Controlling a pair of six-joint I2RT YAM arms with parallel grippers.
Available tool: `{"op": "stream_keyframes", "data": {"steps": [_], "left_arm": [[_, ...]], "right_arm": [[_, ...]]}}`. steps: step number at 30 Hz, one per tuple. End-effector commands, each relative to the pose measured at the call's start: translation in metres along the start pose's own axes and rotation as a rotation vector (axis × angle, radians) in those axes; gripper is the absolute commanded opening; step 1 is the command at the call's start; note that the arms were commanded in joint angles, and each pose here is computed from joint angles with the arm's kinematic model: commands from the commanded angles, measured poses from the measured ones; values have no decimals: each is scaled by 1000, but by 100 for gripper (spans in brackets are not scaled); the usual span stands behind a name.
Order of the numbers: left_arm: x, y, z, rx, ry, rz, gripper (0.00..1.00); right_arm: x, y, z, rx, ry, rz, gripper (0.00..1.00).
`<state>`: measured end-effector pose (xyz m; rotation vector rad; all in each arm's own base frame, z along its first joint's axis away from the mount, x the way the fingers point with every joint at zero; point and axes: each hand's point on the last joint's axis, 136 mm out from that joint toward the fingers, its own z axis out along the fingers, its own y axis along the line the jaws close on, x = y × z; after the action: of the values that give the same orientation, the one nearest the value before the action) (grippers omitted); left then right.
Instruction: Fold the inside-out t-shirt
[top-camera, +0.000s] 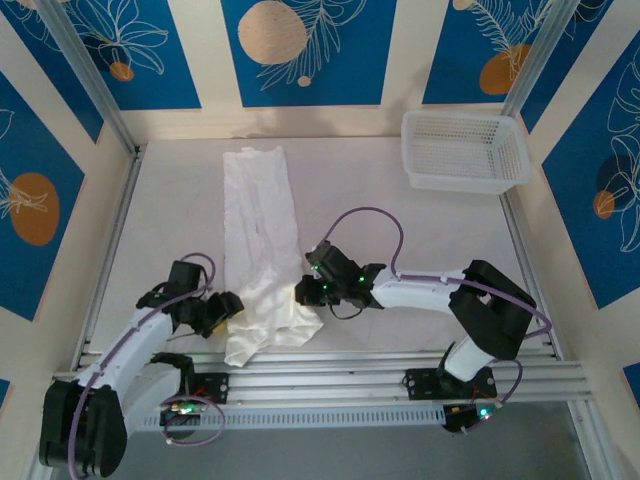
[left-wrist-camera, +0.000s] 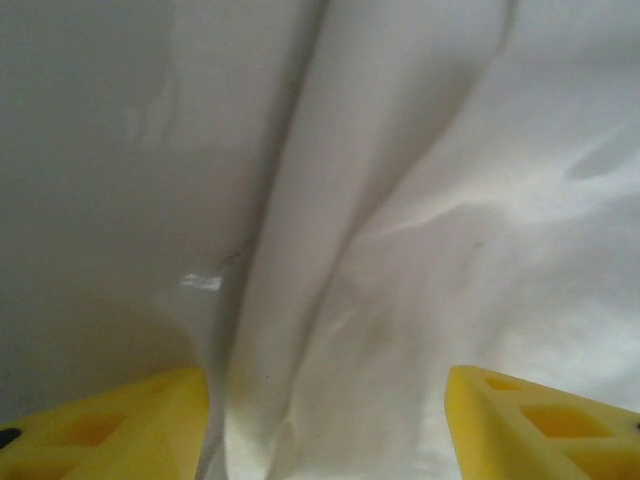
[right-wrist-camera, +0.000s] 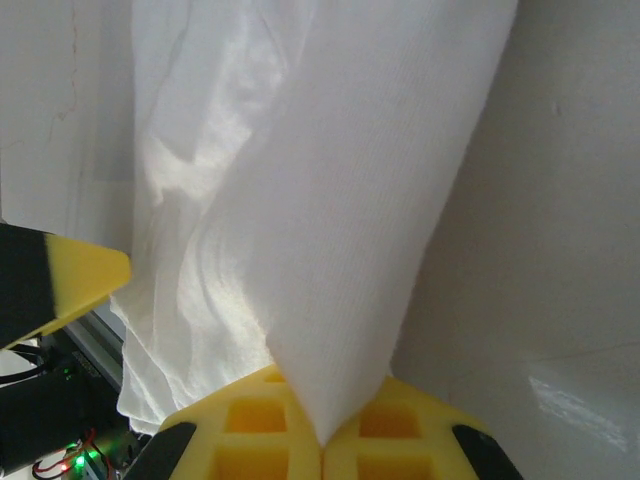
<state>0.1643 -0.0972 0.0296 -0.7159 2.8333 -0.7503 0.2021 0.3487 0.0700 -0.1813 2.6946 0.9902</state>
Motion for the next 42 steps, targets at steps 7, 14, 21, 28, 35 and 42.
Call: {"op": "stream_keyframes", "data": {"steps": [7,14,21,28,35,42], "left_arm": [[11,-6,13,19,62,-22,33],[10,-11,13,40,58,-30,17],[13,-12,3,48,43,-23,17],[14,-3,8,19,48,-33,32],[16,-2,15,23,69,-32,24],[21,-7,6,37,81,-10,0]], "right_arm": [[5,-6,6,25,19,29,0],[7,-10,7,37,24,34,0],[7,-13,6,49,18,36,0],[9,-15,8,51,25,42,0],[10,-19,8,60,21,57,0],[12,-21,-3,55,-2,70,0]]}}
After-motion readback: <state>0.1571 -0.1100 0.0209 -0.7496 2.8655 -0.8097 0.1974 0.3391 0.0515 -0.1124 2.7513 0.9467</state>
